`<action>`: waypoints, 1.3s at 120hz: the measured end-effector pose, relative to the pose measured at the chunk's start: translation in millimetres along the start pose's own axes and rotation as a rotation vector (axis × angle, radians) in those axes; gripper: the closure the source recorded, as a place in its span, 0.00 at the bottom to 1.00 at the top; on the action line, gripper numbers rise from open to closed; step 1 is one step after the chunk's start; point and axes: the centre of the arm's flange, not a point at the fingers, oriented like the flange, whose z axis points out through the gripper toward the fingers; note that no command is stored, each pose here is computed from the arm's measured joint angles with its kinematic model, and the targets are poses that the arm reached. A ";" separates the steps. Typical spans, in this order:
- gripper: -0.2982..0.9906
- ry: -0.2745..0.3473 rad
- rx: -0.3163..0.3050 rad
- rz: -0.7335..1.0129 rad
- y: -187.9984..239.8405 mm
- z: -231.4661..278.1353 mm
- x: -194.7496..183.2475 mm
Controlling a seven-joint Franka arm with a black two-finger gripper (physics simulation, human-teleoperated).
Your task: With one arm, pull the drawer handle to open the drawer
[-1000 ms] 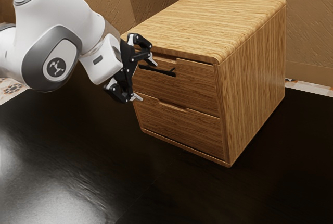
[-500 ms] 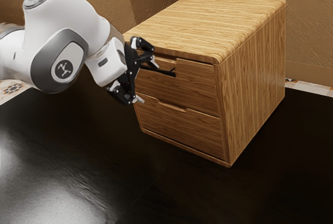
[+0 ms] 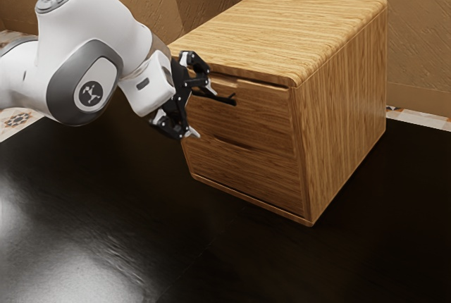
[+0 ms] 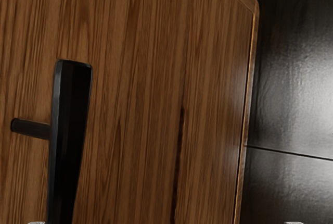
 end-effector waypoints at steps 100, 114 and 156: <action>0.45 0.017 -0.005 -0.018 27.9 -17.9 -2.9; 0.44 0.020 -0.010 -0.019 35.8 -19.7 -4.3; 0.45 0.029 -0.005 -0.028 56.9 -35.1 -11.0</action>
